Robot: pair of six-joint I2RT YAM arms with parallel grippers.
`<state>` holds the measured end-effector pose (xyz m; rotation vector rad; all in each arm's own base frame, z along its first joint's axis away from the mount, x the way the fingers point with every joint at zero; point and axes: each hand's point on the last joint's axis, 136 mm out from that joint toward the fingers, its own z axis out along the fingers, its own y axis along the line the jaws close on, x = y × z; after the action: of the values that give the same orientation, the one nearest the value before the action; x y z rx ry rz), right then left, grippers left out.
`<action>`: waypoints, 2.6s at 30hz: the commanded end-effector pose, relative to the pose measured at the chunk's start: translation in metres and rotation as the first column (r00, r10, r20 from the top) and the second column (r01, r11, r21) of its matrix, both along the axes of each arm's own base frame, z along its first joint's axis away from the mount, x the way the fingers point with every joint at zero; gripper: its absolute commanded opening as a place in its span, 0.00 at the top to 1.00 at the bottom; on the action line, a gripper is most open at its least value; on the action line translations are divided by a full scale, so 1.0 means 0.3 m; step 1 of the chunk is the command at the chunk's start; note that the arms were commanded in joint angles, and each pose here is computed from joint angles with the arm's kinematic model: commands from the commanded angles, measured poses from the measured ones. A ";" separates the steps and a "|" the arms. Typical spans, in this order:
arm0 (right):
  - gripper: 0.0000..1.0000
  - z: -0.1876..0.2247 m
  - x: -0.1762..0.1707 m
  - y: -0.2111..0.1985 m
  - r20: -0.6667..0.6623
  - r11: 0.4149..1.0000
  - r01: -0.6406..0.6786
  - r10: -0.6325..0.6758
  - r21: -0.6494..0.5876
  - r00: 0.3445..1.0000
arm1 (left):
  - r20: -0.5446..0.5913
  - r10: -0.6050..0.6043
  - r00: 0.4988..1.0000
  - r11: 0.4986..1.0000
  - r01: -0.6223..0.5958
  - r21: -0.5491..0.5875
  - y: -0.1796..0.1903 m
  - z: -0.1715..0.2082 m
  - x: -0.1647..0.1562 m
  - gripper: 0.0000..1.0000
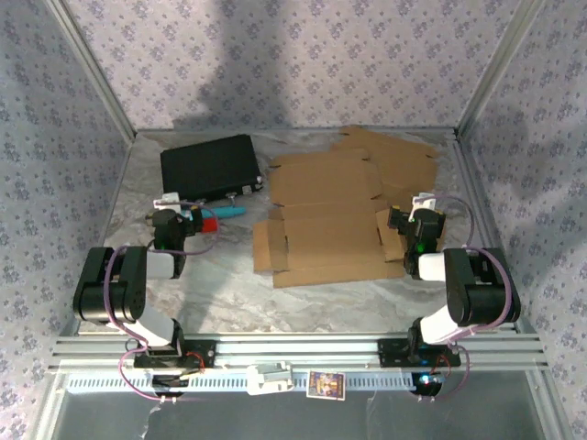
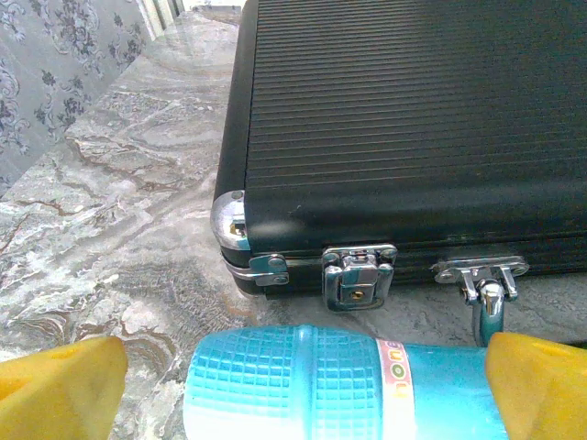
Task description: Fold the paper box
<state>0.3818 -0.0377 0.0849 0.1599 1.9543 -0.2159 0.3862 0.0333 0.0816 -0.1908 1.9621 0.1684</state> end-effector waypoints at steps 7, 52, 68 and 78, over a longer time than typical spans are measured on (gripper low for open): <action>0.01 0.009 0.010 -0.011 0.007 1.000 0.015 -0.015 -0.008 1.000 | 0.028 -0.015 0.999 1.000 0.015 0.006 -0.011 0.032 0.025 0.00; 0.01 0.786 -0.198 -0.131 -0.168 0.737 0.488 -0.468 0.467 0.867 | -0.114 0.092 0.989 0.887 -0.134 -0.443 -0.216 0.555 0.024 0.00; 0.34 0.079 -0.401 0.188 -0.574 0.404 0.505 0.065 0.763 0.816 | -0.595 -0.442 0.671 0.818 0.030 -0.574 -0.938 0.059 -0.227 0.63; 0.42 -0.080 -0.412 0.150 -0.556 0.349 0.520 0.005 0.780 0.831 | -0.631 -0.459 0.625 0.827 0.042 -0.561 -0.952 -0.016 -0.235 0.71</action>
<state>0.2465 0.0092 0.0593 1.3458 2.3791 0.7249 0.3185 -0.2495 0.0856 -0.1890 2.7878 -0.5635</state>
